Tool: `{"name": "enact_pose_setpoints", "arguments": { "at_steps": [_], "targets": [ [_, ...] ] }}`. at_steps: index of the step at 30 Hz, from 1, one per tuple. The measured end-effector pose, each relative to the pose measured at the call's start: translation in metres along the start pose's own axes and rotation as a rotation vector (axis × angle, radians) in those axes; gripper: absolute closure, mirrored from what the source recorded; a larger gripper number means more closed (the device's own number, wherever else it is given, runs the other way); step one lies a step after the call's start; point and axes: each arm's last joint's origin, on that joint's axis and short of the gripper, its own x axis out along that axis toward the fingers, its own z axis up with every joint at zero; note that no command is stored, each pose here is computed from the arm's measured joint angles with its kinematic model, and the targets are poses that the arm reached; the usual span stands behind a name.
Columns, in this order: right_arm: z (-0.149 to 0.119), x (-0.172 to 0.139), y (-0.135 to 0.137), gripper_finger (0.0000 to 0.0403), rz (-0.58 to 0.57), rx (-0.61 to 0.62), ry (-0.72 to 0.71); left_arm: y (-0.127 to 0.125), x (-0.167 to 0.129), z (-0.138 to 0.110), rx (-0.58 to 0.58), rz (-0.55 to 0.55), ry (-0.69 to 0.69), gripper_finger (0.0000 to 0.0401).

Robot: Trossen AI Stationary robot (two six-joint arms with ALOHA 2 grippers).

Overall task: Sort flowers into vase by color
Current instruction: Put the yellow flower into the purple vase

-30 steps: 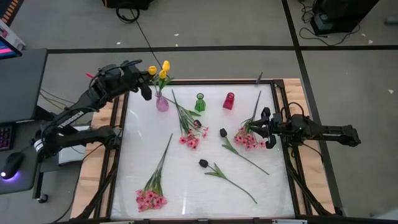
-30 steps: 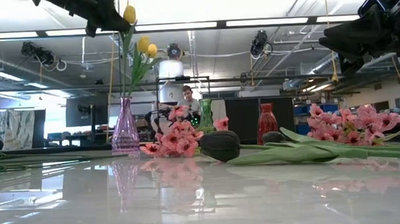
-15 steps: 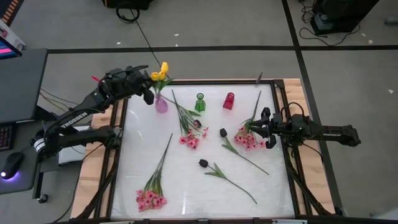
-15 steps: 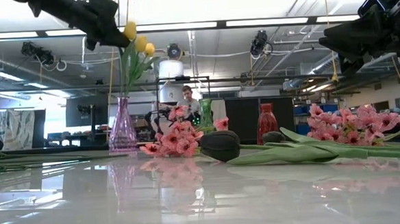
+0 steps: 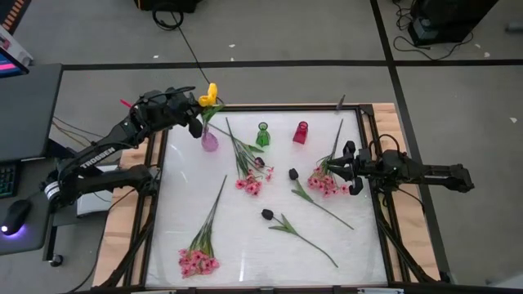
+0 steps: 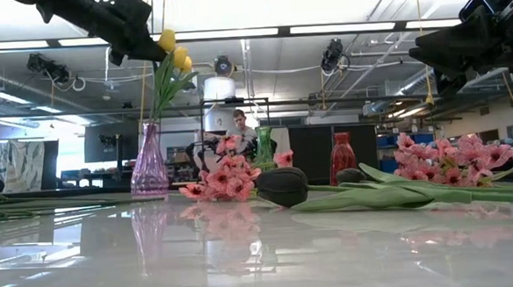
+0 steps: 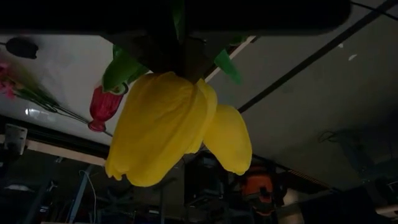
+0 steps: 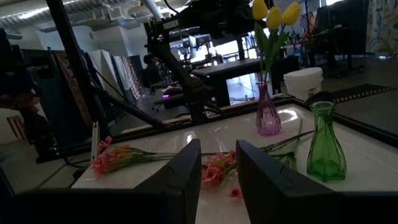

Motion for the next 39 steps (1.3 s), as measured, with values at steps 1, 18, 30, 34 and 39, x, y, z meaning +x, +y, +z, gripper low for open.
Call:
{"name": "enact_pose_setpoints", "arguments": {
  "at_steps": [1,18,30,34,39],
  "targets": [
    [0.0,0.0,0.0,0.0292,0.0,0.0,0.0,0.0,0.0,0.0,-0.001,0.0,0.0,0.0379],
    [0.0,0.0,0.0,0.0292,0.0,0.0,0.0,0.0,-0.005,-0.003,-0.057,0.002,0.034,0.0284],
    [0.0,0.0,0.0,0.0292,0.001,0.0,0.0,0.001,-0.011,0.006,-0.055,0.009,0.022,0.0202],
    [0.0,0.0,0.0,0.0292,0.0,0.0,0.0,0.001,-0.013,0.009,-0.055,0.009,0.016,0.0166],
    [0.0,0.0,0.0,0.0292,0.0,0.0,0.0,0.001,-0.016,0.014,-0.051,0.009,0.016,0.0124]
  ]
}}
